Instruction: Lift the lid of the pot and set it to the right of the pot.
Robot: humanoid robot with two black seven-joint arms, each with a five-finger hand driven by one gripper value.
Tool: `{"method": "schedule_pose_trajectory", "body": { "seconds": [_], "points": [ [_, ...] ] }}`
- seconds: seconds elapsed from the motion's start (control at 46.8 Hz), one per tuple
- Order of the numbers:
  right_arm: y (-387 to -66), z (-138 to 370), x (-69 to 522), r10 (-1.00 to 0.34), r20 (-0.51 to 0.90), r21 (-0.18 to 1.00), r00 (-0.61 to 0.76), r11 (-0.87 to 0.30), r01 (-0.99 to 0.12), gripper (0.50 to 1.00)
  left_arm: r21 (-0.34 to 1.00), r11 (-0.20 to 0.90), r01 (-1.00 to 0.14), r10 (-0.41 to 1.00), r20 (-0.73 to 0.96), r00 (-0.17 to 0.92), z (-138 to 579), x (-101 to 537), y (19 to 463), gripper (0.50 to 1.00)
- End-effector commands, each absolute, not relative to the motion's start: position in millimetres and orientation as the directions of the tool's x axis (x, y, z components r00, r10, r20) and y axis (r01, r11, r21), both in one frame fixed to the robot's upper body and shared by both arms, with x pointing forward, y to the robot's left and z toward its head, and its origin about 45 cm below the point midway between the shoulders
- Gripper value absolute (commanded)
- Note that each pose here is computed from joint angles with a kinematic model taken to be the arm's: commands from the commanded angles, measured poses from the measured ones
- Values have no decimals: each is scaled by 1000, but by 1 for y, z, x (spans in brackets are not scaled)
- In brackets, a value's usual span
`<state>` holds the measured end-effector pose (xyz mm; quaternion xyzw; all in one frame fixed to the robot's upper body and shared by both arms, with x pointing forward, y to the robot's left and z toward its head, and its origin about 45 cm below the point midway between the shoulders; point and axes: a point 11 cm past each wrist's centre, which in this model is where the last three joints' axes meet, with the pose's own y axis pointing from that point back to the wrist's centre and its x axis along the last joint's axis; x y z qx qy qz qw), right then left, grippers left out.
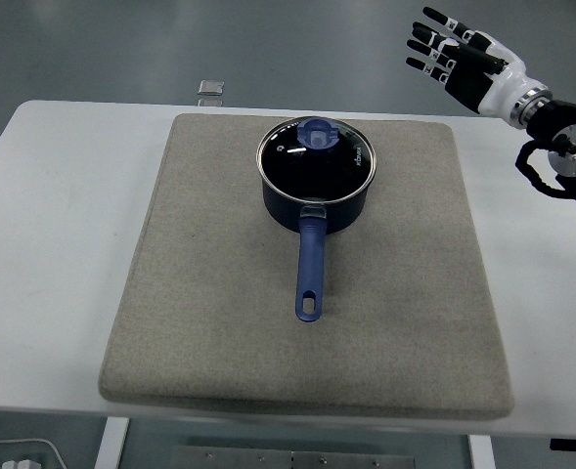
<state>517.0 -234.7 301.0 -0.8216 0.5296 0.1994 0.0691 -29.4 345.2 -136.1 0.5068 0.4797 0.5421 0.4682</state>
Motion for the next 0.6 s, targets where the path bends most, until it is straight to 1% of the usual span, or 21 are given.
{"method": "schedule_pose_trajectory", "body": {
  "seconds": [0.0, 0.235, 0.363, 0.577],
  "points": [
    [-234, 303, 518, -841, -399, 94, 366, -434, -896, 913, 994, -104, -22, 994, 102, -50, -136, -29, 346, 1000],
    [-233, 305, 518, -860, -341, 99, 381, -435, -895, 915, 995, -93, -23, 995, 92, -50, -136, -29, 342, 1000],
    [-235, 305, 519, -872, -328, 107, 363, -416, -903, 915, 994, -104, -20, 994, 102, -50, -136, -29, 346, 1000],
    [-235, 304, 518, -878, -283, 112, 386, -430, -896, 913, 994, -105, -22, 993, 104, -49, -136, -29, 346, 1000]
  ]
}}
